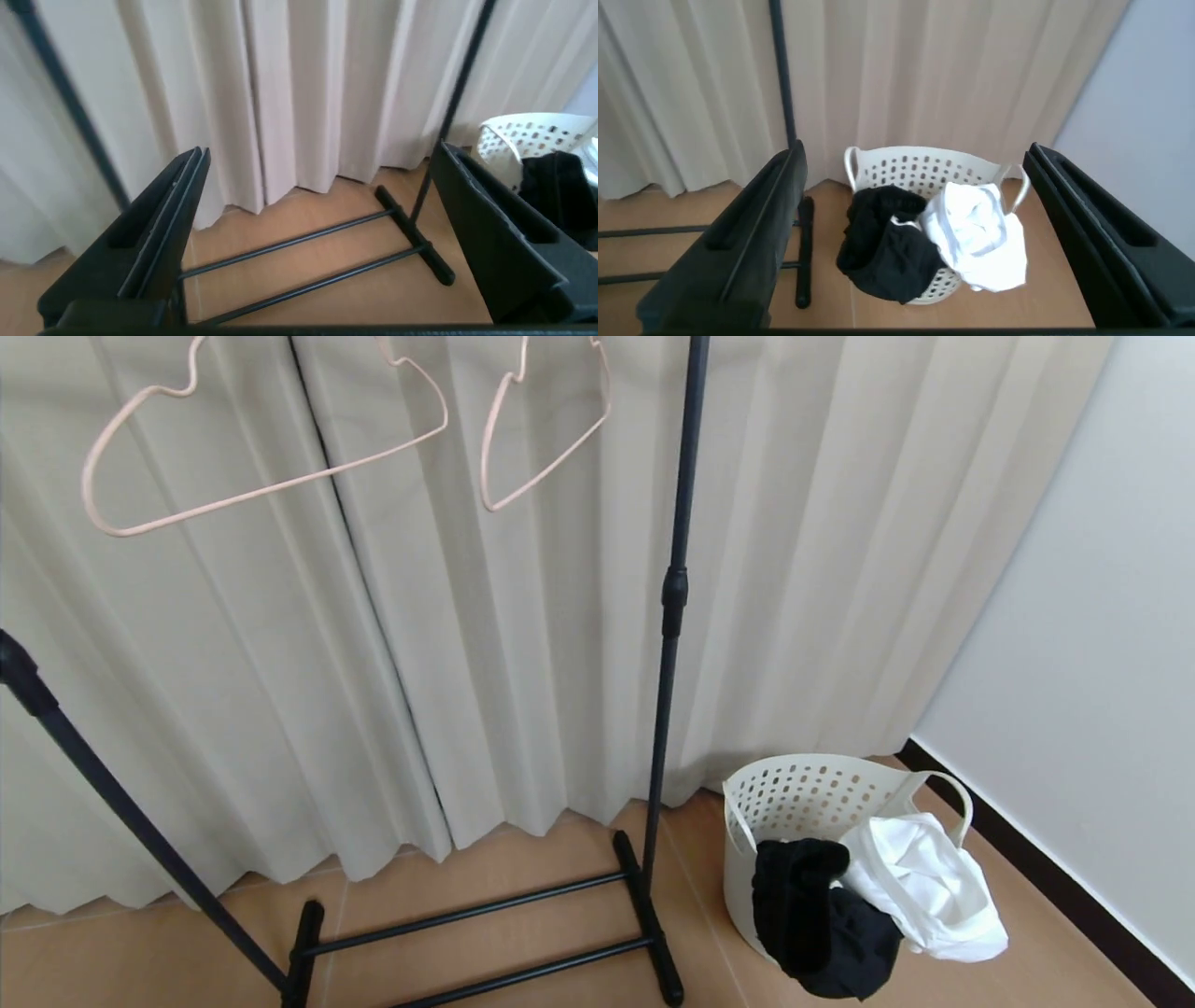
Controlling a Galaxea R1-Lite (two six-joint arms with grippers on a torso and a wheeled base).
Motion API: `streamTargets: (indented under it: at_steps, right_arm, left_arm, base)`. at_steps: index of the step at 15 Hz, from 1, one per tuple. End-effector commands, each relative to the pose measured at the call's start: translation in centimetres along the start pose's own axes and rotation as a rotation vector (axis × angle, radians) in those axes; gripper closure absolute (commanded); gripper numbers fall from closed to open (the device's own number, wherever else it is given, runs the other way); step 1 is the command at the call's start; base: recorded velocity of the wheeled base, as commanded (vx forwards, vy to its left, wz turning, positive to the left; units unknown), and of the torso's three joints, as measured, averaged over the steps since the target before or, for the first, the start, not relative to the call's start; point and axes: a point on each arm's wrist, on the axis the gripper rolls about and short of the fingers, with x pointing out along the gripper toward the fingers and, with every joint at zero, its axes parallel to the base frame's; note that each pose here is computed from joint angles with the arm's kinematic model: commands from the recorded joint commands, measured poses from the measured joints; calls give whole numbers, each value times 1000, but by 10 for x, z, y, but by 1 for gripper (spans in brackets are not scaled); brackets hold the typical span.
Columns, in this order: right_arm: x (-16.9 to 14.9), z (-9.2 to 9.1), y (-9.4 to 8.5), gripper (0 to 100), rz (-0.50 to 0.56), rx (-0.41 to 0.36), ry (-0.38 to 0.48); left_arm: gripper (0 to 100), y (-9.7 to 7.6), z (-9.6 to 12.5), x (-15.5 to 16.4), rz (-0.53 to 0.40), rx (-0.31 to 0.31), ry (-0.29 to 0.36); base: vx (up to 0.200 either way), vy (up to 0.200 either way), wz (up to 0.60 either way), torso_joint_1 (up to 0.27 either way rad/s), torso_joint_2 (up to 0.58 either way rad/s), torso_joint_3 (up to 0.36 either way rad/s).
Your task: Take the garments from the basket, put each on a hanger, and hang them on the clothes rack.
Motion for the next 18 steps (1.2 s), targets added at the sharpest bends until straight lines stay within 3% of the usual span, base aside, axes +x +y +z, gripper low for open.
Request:
streamTargets:
  at_steps: [1,10,18]
  right_arm:
    - [0,0,0,0,1,-1,0]
    - [0,0,0,0,-1,3,0]
    - [0,0,0,0,1,2,0]
  left_arm:
    - [0,0,0,0,-1,0,1]
    - [0,0,0,0,1,-1,1]
    - [0,0,0,0,1,0,0]
  base:
    - [0,-200,0,2,2,2]
    - [0,-200,0,1,2,1]
    - [25,0,0,0,0,1]
